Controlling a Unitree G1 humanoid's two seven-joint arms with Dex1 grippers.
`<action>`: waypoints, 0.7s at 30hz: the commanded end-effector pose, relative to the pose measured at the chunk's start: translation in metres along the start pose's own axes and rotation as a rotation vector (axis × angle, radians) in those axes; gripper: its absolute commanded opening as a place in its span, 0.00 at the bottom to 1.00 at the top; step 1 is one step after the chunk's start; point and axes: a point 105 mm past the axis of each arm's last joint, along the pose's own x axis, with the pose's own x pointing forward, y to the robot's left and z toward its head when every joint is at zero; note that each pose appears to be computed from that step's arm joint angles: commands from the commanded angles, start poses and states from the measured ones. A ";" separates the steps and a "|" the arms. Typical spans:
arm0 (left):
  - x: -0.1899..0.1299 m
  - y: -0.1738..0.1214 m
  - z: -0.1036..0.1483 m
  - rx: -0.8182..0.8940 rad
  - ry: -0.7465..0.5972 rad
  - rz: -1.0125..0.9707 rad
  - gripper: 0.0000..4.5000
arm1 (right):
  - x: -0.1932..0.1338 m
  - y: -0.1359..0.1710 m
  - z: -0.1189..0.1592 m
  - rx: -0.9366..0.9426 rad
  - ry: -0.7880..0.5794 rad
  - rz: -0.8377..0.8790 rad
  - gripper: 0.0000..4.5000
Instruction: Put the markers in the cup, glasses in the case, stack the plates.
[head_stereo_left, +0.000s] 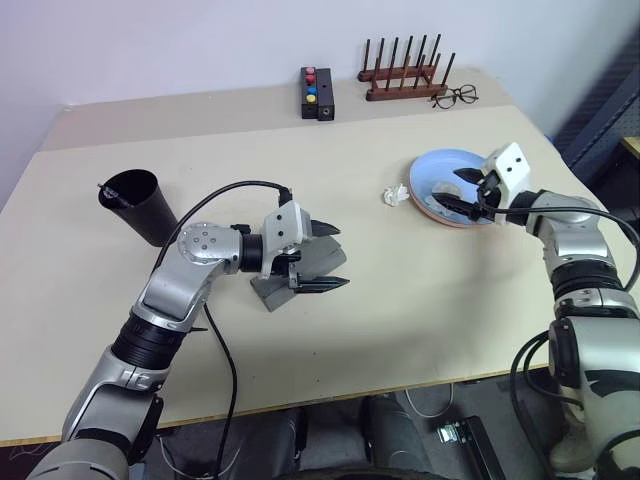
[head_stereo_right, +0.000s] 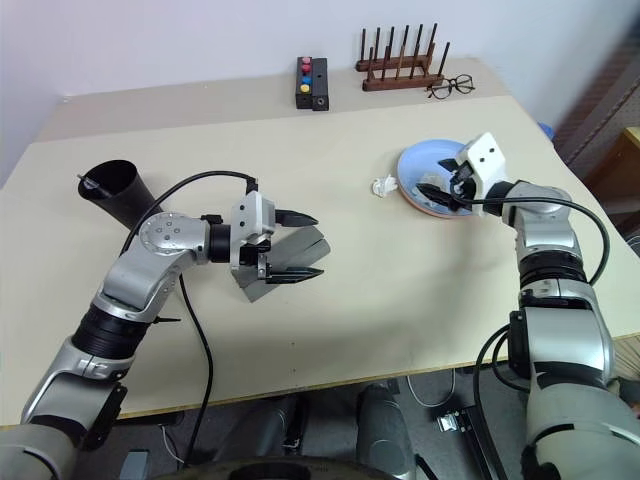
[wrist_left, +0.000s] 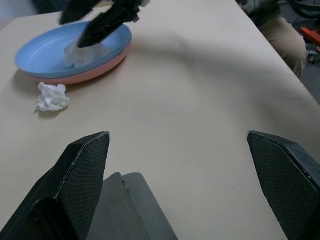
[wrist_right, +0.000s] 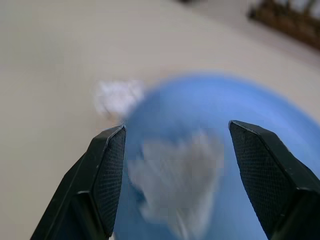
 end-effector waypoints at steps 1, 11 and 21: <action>-0.004 0.001 0.010 0.026 -0.026 0.014 1.00 | 0.014 0.011 0.033 -0.082 -0.103 0.052 0.74; -0.023 0.000 0.013 0.015 -0.002 0.095 1.00 | 0.043 0.034 0.013 -0.105 -0.041 0.068 0.74; -0.044 -0.002 0.015 0.004 0.038 0.184 1.00 | 0.066 0.055 -0.003 -0.068 0.003 0.084 0.74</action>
